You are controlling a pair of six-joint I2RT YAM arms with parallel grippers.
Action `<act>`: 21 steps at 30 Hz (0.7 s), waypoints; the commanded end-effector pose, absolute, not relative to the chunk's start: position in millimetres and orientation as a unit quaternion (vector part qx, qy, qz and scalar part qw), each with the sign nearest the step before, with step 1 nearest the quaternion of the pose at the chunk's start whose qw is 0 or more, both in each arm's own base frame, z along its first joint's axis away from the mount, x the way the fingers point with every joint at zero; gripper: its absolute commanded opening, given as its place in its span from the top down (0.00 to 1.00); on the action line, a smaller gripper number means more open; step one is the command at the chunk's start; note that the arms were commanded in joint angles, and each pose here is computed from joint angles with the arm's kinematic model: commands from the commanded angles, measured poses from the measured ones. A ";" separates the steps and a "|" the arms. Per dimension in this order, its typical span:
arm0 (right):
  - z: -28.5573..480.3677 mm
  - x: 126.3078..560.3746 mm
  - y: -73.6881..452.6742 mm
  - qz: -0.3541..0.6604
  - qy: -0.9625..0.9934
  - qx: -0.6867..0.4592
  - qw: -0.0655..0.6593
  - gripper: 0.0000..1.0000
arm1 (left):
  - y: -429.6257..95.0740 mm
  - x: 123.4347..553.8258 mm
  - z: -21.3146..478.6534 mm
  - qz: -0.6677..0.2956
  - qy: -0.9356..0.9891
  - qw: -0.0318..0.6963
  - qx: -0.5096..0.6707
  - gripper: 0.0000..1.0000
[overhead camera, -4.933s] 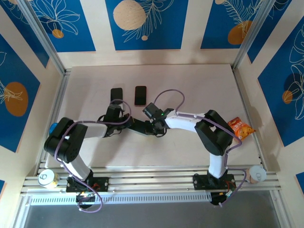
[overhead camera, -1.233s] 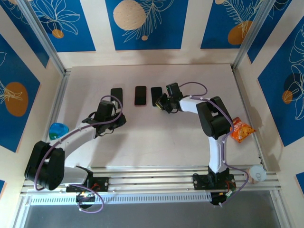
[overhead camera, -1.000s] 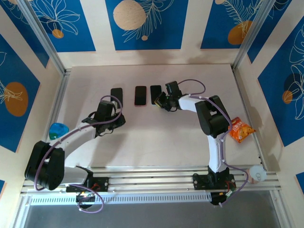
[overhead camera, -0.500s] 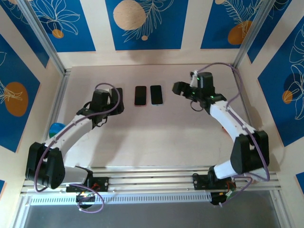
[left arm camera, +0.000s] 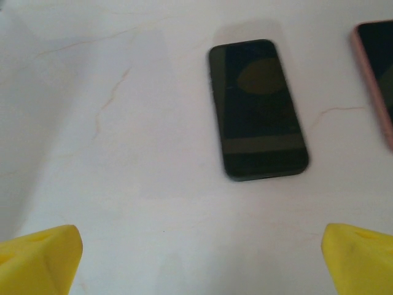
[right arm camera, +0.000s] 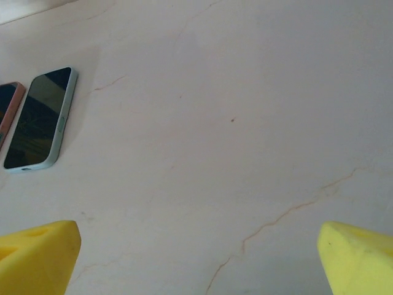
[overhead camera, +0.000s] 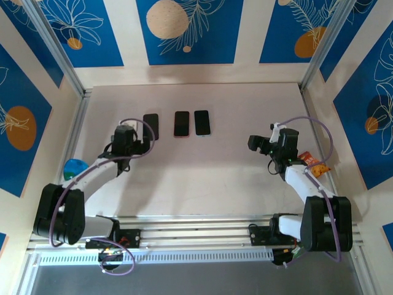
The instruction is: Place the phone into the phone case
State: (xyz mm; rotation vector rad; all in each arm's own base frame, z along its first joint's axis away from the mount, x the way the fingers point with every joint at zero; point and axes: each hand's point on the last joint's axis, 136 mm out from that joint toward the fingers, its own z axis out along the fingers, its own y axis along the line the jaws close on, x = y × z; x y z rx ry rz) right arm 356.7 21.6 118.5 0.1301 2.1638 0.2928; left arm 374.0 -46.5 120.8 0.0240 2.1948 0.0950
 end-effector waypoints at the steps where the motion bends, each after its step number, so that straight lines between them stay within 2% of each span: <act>1: 131.4 373.6 22.1 0.110 0.849 0.020 0.517 0.01 | -28.7 384.9 153.2 0.057 0.832 0.551 -0.007 0.00; 3: 128.1 377.9 21.2 0.102 0.840 0.012 0.533 0.01 | -20.2 384.0 151.2 0.060 0.822 0.567 -0.015 0.00; 6: 124.7 383.9 16.2 0.088 0.827 0.010 0.556 0.01 | -12.8 386.9 137.1 0.060 0.832 0.552 -0.007 0.00; 11: 110.3 391.2 19.7 0.102 0.824 0.006 0.558 0.01 | -7.1 390.7 121.9 0.068 0.824 0.562 0.003 0.00; 21: 96.2 393.7 24.0 0.112 0.820 -0.005 0.561 0.01 | -14.2 394.6 93.6 0.021 0.808 0.588 0.026 0.00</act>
